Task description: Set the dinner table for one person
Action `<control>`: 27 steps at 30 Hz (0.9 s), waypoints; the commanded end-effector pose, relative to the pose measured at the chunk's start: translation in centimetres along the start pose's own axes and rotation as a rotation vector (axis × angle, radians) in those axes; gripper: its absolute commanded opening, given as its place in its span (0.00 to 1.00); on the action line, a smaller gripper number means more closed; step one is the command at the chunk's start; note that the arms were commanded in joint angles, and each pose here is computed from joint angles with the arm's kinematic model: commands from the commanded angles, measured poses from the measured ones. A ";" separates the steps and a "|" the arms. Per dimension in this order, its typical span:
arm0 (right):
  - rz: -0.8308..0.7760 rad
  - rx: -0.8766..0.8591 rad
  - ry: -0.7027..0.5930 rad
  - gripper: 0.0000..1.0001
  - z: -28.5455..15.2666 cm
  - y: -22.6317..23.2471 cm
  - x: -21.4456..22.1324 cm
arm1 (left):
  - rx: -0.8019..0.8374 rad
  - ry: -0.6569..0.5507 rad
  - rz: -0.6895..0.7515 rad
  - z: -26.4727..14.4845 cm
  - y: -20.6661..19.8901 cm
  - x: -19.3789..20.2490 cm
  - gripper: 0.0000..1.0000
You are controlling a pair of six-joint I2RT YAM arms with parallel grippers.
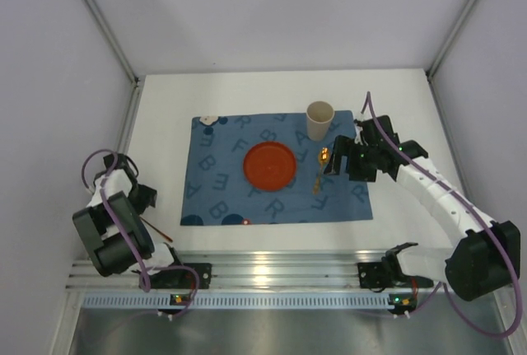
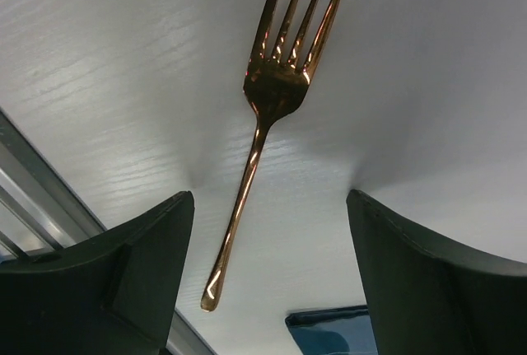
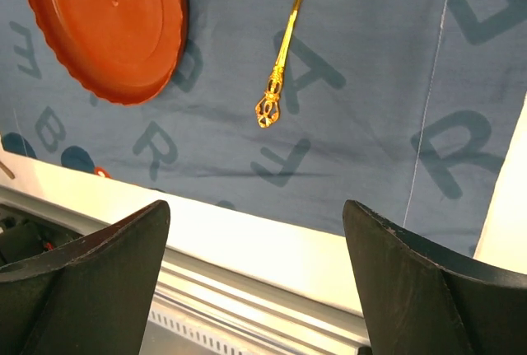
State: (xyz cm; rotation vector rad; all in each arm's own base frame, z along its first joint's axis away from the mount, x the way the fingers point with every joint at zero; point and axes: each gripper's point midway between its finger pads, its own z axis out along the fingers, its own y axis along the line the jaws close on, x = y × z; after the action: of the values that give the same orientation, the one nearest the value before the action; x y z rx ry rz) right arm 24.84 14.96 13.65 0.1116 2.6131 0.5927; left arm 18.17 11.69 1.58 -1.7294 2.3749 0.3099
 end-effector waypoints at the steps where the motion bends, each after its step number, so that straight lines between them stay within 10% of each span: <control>1: 0.004 0.022 -0.031 0.86 -1.3 0.0 -1.4 | -0.032 -0.018 -0.036 2.7 0.3 0.2 0.81; 12: 0.028 0.085 -0.032 0.86 -2.3 -1.3 -1.6 | -0.084 -0.147 -0.092 4.9 0.3 -3.6 0.54; 20: 0.069 0.104 -0.026 0.86 -2.6 -1.2 -1.9 | -0.010 -0.095 -0.051 6.9 -2.6 -4.3 0.10; 27: 0.097 0.111 -0.028 0.85 -2.4 -1.2 -2.0 | 0.055 -0.062 -0.008 7.2 -4.7 -4.9 0.00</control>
State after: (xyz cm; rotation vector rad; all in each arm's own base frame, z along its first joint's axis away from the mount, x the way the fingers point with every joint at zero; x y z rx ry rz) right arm 24.46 12.86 14.64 0.2284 2.6640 0.4784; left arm 27.38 20.20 1.23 -1.6125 2.0886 0.3707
